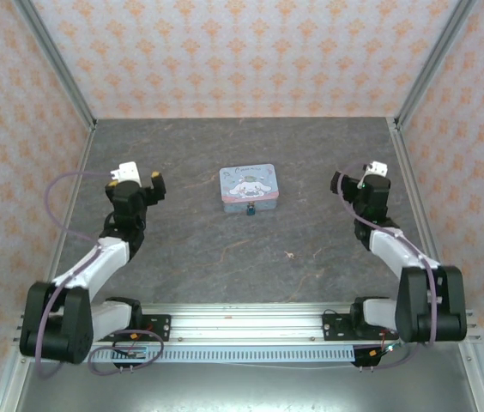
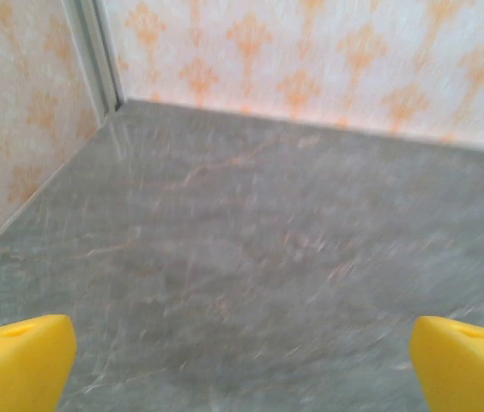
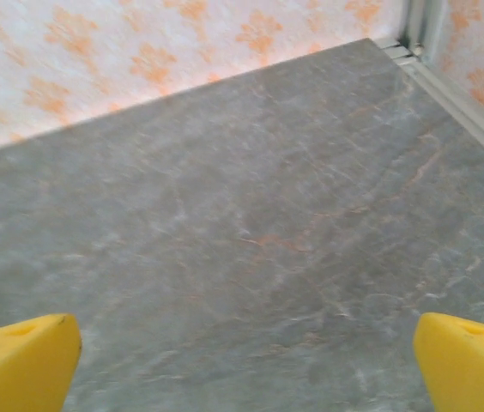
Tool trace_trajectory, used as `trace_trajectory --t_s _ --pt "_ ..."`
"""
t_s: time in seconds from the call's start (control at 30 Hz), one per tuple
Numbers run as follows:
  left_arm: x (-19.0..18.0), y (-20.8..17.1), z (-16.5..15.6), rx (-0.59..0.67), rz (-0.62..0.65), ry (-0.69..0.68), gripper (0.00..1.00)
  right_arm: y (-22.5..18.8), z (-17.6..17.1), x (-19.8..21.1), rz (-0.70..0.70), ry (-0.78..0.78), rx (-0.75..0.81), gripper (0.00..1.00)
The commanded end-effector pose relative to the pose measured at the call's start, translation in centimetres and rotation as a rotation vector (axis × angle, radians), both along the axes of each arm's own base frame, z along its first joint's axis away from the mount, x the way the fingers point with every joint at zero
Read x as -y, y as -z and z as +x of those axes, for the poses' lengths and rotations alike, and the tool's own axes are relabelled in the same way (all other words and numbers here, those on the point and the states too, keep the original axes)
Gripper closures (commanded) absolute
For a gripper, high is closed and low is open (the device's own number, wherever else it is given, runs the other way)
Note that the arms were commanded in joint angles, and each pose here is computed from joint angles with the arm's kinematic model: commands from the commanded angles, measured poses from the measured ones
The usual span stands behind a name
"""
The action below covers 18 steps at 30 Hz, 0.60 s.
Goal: Unlock the padlock with the key
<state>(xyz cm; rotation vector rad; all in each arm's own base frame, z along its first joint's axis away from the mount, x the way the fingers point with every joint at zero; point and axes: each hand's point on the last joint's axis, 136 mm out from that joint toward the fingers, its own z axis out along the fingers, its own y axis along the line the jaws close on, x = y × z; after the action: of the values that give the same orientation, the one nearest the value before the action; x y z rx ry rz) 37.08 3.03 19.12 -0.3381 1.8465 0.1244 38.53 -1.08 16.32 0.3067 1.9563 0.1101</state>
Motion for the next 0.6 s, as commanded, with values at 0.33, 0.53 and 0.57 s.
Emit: trace_trajectory --t_s 0.33,0.53,0.57 --pt "13.4 0.6 -5.3 -0.219 -0.620 0.329 0.00 4.8 -13.4 -11.1 0.375 -0.261 -0.514 0.22" --pt "18.5 2.2 -7.4 -0.251 -0.734 0.428 0.01 9.1 -17.2 -12.5 0.371 -0.262 -0.713 0.32" --pt "19.0 2.4 -7.7 -0.258 -0.728 0.435 0.01 9.6 -17.5 -12.8 0.362 -0.266 -0.738 0.34"
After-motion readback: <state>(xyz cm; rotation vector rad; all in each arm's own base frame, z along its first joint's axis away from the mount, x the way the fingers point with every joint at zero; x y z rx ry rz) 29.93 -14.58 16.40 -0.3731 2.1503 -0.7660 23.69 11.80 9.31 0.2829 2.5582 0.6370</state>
